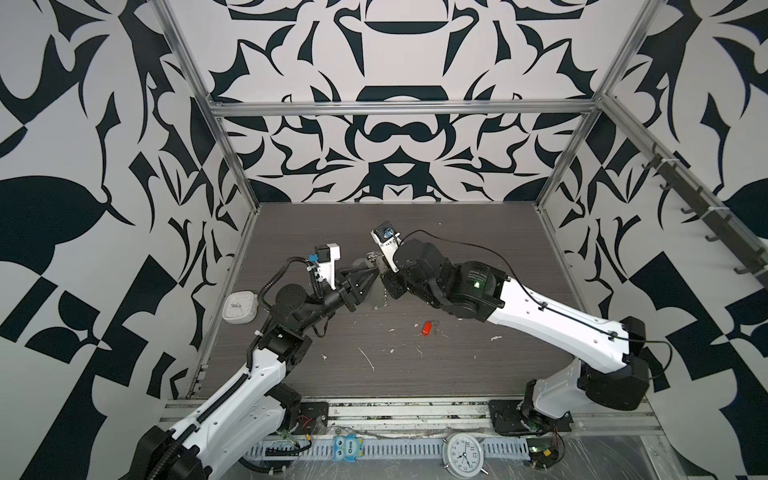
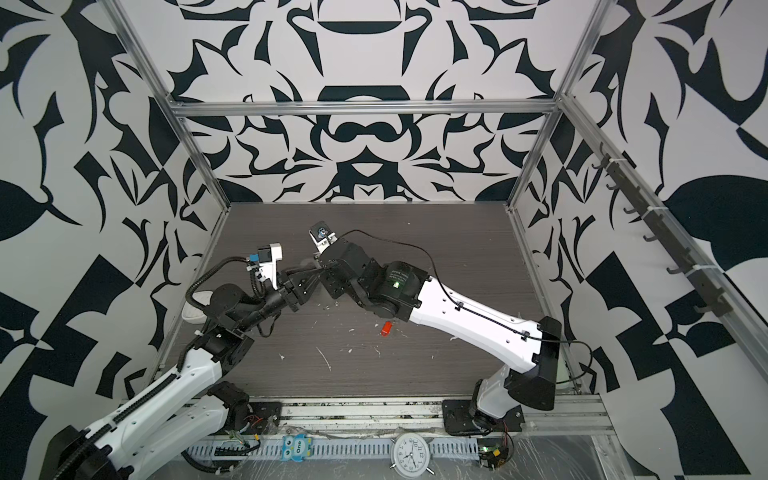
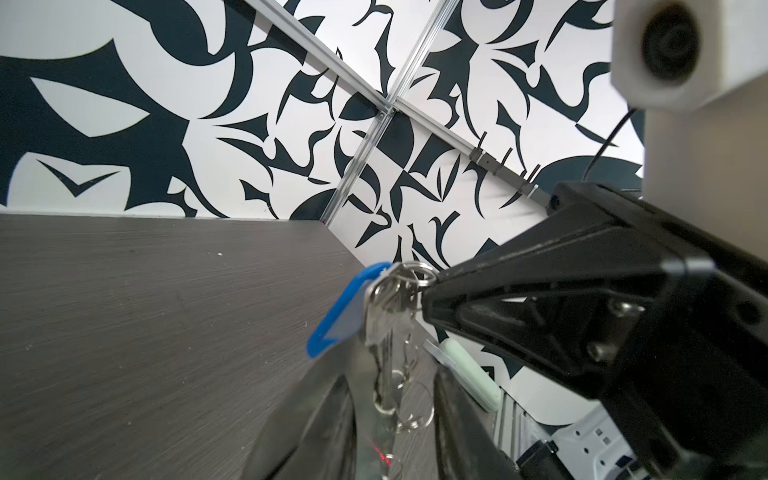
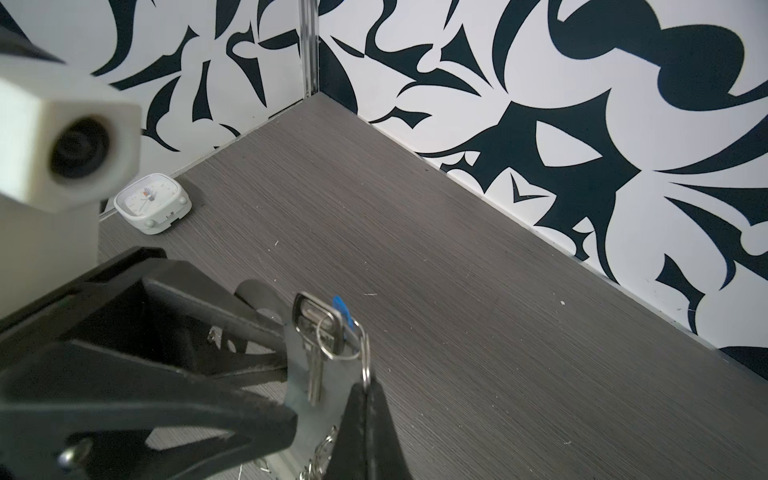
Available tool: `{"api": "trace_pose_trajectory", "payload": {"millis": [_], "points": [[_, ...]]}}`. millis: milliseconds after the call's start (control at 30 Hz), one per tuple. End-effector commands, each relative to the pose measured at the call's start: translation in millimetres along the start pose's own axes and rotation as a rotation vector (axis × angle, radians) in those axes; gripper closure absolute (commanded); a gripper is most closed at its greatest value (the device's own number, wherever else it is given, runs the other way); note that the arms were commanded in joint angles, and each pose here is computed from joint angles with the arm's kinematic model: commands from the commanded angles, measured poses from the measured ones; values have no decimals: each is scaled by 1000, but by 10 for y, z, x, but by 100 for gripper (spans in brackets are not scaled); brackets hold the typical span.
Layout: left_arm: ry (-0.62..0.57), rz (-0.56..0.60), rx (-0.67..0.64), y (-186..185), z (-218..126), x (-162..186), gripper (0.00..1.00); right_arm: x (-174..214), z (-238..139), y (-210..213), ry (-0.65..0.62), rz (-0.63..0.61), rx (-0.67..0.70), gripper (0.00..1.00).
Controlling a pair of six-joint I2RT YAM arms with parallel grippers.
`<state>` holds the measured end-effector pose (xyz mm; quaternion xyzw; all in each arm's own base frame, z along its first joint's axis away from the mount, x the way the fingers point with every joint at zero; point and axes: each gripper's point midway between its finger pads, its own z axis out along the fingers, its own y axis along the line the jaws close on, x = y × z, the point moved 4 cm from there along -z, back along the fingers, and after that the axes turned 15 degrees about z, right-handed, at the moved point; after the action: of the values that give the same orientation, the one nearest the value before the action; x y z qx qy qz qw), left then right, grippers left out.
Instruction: Remove the keys from the keyring
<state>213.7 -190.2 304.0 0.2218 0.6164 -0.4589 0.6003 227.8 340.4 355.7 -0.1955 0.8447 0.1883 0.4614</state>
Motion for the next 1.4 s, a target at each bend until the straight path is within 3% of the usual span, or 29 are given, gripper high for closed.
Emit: {"api": "trace_pose_trajectory", "payload": {"millis": [0,267,533,633,733,833,967,1067,1133,1233,1367], "points": [[-58,14,-33,-25,-71,-165,63,-57,-43,-34,-25,25,15,100],[-18,21,-22,-171,-170,-294,65,-76,-46,-52,-32,28,27,100],[-26,-18,-36,-317,-411,-378,58,-53,-87,-100,-12,14,18,100],[7,-8,-40,-324,-445,-316,55,-60,-137,-70,-6,6,-38,100],[17,14,45,-423,-434,-287,51,-71,-174,-68,12,8,-101,100],[13,39,131,-507,-418,-251,52,-71,-241,15,22,27,-248,100],[-95,80,148,-497,-436,-285,51,-56,-273,77,36,30,-311,100],[-174,53,93,-395,-408,-363,49,-32,-236,70,44,39,-295,100],[-141,14,67,-328,-318,-368,51,-41,-221,73,29,46,-296,100],[-62,-56,91,-300,-155,-341,63,-44,-179,89,12,39,-284,100],[-56,-150,60,-206,-68,-329,62,-30,-117,178,-19,17,-273,100]]}}
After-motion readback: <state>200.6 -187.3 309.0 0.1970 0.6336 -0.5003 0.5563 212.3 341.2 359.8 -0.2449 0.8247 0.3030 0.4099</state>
